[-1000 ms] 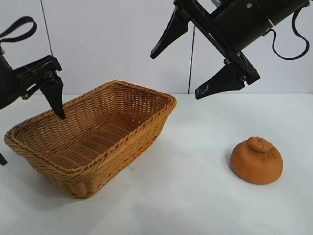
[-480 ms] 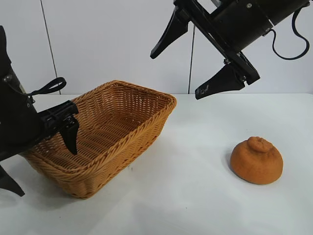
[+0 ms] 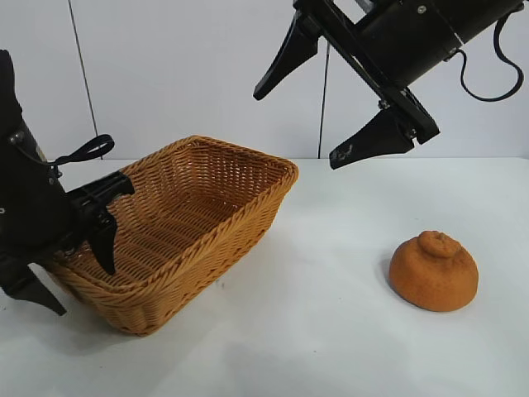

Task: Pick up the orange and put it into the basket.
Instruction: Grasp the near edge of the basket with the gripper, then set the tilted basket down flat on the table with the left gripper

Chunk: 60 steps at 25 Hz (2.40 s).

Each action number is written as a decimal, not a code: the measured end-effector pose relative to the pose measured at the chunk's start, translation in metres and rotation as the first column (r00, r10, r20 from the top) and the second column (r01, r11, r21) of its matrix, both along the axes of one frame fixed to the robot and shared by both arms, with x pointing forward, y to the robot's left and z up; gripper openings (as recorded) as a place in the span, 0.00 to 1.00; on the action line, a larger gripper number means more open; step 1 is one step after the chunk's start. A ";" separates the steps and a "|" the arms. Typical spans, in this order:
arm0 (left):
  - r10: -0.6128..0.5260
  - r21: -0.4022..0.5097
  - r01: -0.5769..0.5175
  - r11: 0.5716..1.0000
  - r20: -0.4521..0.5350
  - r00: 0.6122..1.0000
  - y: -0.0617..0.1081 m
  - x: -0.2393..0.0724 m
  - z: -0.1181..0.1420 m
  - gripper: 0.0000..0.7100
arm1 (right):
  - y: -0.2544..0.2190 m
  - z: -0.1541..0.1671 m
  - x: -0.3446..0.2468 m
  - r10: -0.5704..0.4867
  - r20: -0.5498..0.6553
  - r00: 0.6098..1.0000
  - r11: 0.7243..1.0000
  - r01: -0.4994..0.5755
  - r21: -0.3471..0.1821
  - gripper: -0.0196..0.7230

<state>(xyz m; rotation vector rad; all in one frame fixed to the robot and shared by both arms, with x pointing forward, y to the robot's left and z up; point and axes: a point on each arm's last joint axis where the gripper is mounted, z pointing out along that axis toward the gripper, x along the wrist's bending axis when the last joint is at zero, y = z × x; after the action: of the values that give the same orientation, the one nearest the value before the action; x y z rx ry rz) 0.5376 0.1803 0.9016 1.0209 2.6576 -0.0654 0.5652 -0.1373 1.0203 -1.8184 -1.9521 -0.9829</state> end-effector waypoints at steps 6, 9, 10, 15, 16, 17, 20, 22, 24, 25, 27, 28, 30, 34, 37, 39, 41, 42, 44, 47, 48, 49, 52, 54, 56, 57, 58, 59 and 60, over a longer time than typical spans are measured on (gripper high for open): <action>0.016 -0.010 -0.016 1.000 -0.001 1.000 0.000 0.001 0.001 0.12 | 0.000 0.000 0.000 0.000 0.000 1.000 1.000 0.000 0.000 0.96; 0.018 -0.009 -0.019 1.000 -0.013 1.000 0.000 0.003 0.006 0.12 | 0.000 0.000 0.000 0.001 0.000 1.000 1.000 -0.001 -0.001 0.96; 0.019 -0.013 -0.019 1.000 -0.009 1.000 0.000 0.006 0.011 0.12 | 0.000 0.000 0.000 0.001 0.000 1.000 1.000 -0.001 -0.001 0.96; 0.003 -0.021 -0.003 1.000 -0.014 1.000 0.018 0.023 0.034 0.12 | 0.000 0.000 0.000 0.002 0.001 1.000 1.000 -0.002 -0.004 0.96; -0.006 -0.030 0.005 1.000 -0.013 1.000 0.022 0.027 0.037 0.12 | 0.000 0.000 0.000 0.002 0.001 1.000 1.000 -0.002 -0.004 0.96; -0.020 -0.042 0.020 0.999 -0.009 1.000 0.025 0.030 0.040 0.12 | 0.000 0.000 0.000 0.003 0.001 1.000 1.000 -0.003 -0.004 0.96; -0.045 -0.089 0.046 0.995 0.014 0.999 0.035 0.037 0.045 0.12 | 0.000 0.000 0.000 0.003 0.001 1.000 1.000 -0.003 -0.004 0.96; -0.077 -0.113 0.080 0.990 0.028 0.997 0.040 0.039 0.046 0.12 | 0.000 0.000 0.000 0.003 0.001 1.000 1.000 -0.003 -0.004 0.96; -0.111 -0.113 0.114 0.987 0.033 0.993 0.045 0.040 0.048 0.12 | 0.000 0.000 0.000 0.003 0.001 1.000 1.000 -0.003 -0.004 0.96; -0.144 -0.104 0.147 0.984 0.038 0.989 0.048 0.041 0.049 0.12 | 0.000 0.000 0.000 0.004 0.000 1.000 1.000 -0.004 -0.004 0.96; -0.200 -0.092 0.203 0.975 0.041 0.979 0.051 0.046 0.053 0.12 | 0.000 0.000 -0.001 0.009 -0.006 1.000 1.000 -0.009 -0.004 0.96; -0.236 -0.086 0.239 0.967 0.042 0.971 0.050 0.049 0.054 0.12 | 0.000 0.000 -0.001 0.013 -0.009 1.000 1.000 -0.013 -0.004 0.96; -0.296 -0.081 0.298 0.951 0.042 0.954 0.048 0.057 0.057 0.12 | 0.000 0.000 -0.002 0.016 -0.013 1.000 1.000 -0.016 -0.003 0.96; -0.430 -0.074 0.431 0.899 0.025 0.902 0.044 0.074 0.053 0.12 | 0.000 -0.001 -0.002 0.017 -0.013 1.000 1.000 -0.017 -0.005 0.96; -0.561 -0.077 0.559 0.825 0.001 0.828 0.041 0.083 0.049 0.12 | 0.000 -0.001 -0.002 0.017 -0.013 1.000 1.000 -0.017 -0.005 0.96; -0.625 -0.082 0.622 0.778 -0.008 0.781 0.039 0.084 0.047 0.12 | 0.000 -0.001 -0.002 0.017 -0.013 1.000 1.000 -0.017 -0.005 0.96; -0.660 -0.077 0.657 0.750 -0.006 0.752 0.039 0.084 0.047 0.12 | 0.000 -0.001 -0.002 0.017 -0.013 1.000 1.000 -0.017 -0.005 0.96; -0.677 -0.072 0.675 0.734 -0.001 0.736 0.039 0.084 0.047 0.12 | 0.000 -0.001 -0.002 0.017 -0.012 1.000 1.000 -0.017 -0.005 0.96; -0.692 -0.064 0.691 0.720 0.007 0.722 0.039 0.085 0.048 0.12 | 0.000 -0.001 -0.002 0.017 -0.012 1.000 1.000 -0.017 -0.005 0.96; -0.692 -0.047 0.692 0.720 0.022 0.722 0.039 0.087 0.048 0.12 | 0.000 -0.001 -0.002 0.017 -0.012 1.000 1.000 -0.017 -0.005 0.96; -0.690 -0.037 0.691 0.722 0.031 0.723 0.039 0.088 0.048 0.12 | 0.000 -0.001 -0.002 0.017 -0.012 1.000 1.000 -0.017 -0.005 0.96; -0.687 -0.028 0.688 0.725 0.039 0.725 0.040 0.089 0.048 0.12 | 0.000 -0.001 -0.002 0.017 -0.012 1.000 1.000 -0.017 -0.005 0.96; -0.680 -0.006 0.682 0.732 0.066 0.730 0.039 0.093 0.048 0.12 | 0.000 -0.001 -0.002 0.017 -0.012 1.000 1.000 -0.017 -0.005 0.96; -0.671 -0.006 0.673 0.739 0.077 0.738 0.039 0.095 0.046 0.12 | 0.000 -0.001 -0.002 0.017 -0.012 1.000 1.000 -0.017 -0.005 0.96; -0.666 -0.023 0.668 0.744 0.067 0.743 0.038 0.096 0.037 0.12 | 0.000 -0.001 -0.002 0.017 -0.012 1.000 1.000 -0.017 -0.005 0.96; -0.674 -0.028 0.676 0.737 0.056 0.737 0.038 0.097 0.031 0.12 | 0.000 -0.001 -0.002 0.017 -0.012 1.000 1.000 -0.017 -0.005 0.96; -0.678 -0.035 0.680 0.733 0.045 0.733 0.038 0.097 0.026 0.12 | 0.000 -0.001 -0.002 0.017 -0.012 1.000 1.000 -0.017 -0.005 0.96; -0.681 -0.044 0.682 0.730 0.032 0.731 0.038 0.097 0.018 0.12 | 0.000 -0.001 -0.002 0.017 -0.012 1.000 1.000 -0.017 -0.005 0.96; -0.683 -0.051 0.683 0.728 0.020 0.730 0.038 0.098 0.012 0.12 | 0.000 -0.001 -0.002 0.017 -0.012 1.000 1.000 -0.017 -0.005 0.96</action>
<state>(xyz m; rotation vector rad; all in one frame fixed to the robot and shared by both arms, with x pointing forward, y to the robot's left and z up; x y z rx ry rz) 0.6352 0.2181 0.9141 1.9240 2.1040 -0.2906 0.5634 -0.1373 1.0198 -1.8036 -1.9611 -0.9604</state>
